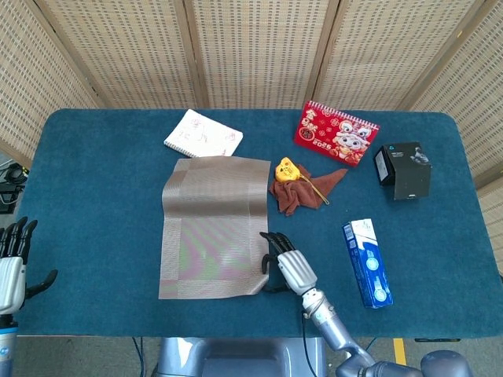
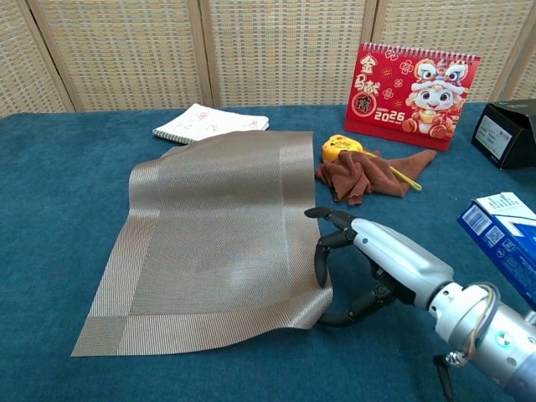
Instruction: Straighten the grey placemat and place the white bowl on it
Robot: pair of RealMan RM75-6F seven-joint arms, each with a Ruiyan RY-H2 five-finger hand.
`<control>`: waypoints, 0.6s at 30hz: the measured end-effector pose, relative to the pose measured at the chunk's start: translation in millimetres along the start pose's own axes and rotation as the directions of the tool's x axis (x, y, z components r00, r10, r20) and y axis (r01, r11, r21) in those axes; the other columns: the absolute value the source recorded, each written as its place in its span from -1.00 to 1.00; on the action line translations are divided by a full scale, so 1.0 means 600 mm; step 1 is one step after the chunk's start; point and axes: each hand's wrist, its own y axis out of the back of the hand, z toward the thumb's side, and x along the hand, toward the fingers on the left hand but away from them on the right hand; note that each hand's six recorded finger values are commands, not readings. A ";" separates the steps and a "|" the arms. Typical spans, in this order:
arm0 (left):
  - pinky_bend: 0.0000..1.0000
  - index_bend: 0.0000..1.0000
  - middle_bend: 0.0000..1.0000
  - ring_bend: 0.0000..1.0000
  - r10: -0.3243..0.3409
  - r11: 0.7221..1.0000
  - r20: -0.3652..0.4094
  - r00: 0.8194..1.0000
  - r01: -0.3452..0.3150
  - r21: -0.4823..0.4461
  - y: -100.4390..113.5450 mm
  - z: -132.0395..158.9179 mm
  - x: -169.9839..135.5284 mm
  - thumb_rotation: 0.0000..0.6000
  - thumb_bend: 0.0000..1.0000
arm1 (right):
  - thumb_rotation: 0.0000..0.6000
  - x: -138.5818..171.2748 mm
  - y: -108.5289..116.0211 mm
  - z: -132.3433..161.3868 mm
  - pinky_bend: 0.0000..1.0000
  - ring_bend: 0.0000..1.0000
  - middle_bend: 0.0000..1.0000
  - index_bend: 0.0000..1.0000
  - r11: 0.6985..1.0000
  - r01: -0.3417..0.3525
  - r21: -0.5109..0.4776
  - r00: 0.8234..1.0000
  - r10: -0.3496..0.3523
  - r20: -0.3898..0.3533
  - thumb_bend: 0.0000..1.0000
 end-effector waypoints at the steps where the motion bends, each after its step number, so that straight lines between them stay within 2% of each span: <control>1: -1.00 -0.98 -1.00 -1.00 0.000 1.000 -0.001 1.000 0.000 0.000 0.000 0.000 0.000 1.00 -0.58 | 1.00 0.000 0.001 -0.001 -1.00 -1.00 -0.70 0.31 1.000 0.004 -0.009 1.000 -0.004 0.003 -0.48; 15: -1.00 -0.97 -1.00 -1.00 -0.007 1.000 -0.008 1.000 0.007 0.001 -0.002 -0.003 0.003 1.00 -0.58 | 1.00 0.003 -0.009 0.000 -1.00 -1.00 -0.70 0.30 0.998 -0.003 -0.060 1.000 0.004 0.014 -0.48; 18: -1.00 -0.97 -1.00 -1.00 -0.008 1.000 -0.010 1.000 0.008 0.001 -0.003 -0.004 0.003 1.00 -0.58 | 1.00 0.003 -0.013 0.002 -1.00 -1.00 -0.71 0.28 0.998 -0.006 -0.067 1.000 0.007 0.013 -0.35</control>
